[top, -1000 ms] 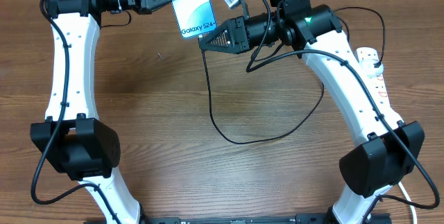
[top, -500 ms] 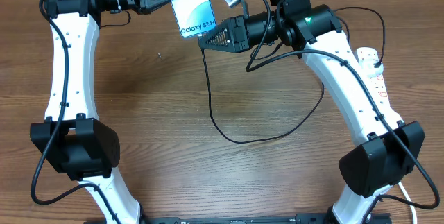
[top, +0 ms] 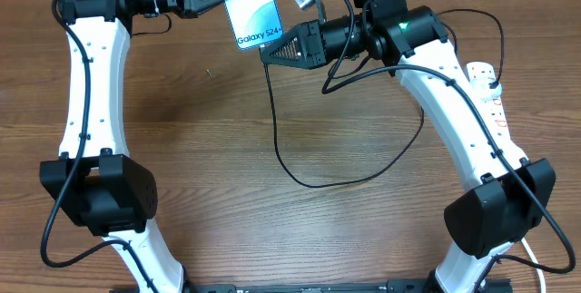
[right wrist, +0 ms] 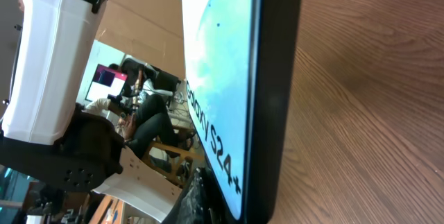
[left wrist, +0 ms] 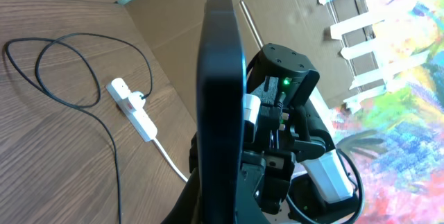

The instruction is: Plug charger to phone and switch on socket

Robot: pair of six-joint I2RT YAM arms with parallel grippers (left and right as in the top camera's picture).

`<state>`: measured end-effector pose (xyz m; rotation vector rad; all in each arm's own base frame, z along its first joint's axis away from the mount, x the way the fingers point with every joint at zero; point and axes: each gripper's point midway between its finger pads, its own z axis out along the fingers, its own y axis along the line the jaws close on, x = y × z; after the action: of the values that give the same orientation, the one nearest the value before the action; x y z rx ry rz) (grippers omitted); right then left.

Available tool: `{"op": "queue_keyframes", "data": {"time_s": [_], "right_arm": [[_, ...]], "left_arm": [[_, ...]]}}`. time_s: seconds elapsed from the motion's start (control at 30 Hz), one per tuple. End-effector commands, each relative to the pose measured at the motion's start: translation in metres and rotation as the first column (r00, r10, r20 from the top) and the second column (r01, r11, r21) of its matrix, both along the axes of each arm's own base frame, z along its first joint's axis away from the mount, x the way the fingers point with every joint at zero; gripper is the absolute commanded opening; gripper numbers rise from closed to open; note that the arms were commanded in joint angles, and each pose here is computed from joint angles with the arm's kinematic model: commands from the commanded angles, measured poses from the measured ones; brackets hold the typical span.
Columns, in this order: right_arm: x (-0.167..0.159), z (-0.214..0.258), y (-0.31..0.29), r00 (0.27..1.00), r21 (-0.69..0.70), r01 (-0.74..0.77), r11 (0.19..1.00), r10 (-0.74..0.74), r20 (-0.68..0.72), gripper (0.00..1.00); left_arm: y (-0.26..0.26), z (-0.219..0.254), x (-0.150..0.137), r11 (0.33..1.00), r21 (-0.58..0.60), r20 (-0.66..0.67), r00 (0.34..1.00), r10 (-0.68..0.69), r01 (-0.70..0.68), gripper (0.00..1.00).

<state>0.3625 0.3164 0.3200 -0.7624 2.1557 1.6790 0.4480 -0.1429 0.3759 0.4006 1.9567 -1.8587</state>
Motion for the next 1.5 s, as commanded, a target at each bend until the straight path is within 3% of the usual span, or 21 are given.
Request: {"op": "queue_keyframes", "data": {"time_s": [0.0, 1.07, 1.47], "right_arm": [[0.0001, 0.0272, -0.0084, 0.997, 0.020, 0.027, 0.999, -0.028, 0.076, 0.04], [-0.0002, 0.0253, -0.0105, 0.998, 0.013, 0.031, 0.999, -0.031, 0.062, 0.04], [0.0022, 0.0209, -0.0118, 0.997, -0.009, 0.051, 0.999, -0.050, 0.056, 0.08]], "left_arm": [[-0.0155, 0.0100, -0.0132, 0.997, -0.031, 0.032, 0.997, -0.074, 0.075, 0.04], [-0.0212, 0.0084, -0.0167, 0.996, -0.033, 0.017, 0.996, -0.087, 0.088, 0.04], [-0.0212, 0.0063, -0.0187, 0.996, -0.035, -0.002, 0.996, -0.087, 0.087, 0.04]]}}
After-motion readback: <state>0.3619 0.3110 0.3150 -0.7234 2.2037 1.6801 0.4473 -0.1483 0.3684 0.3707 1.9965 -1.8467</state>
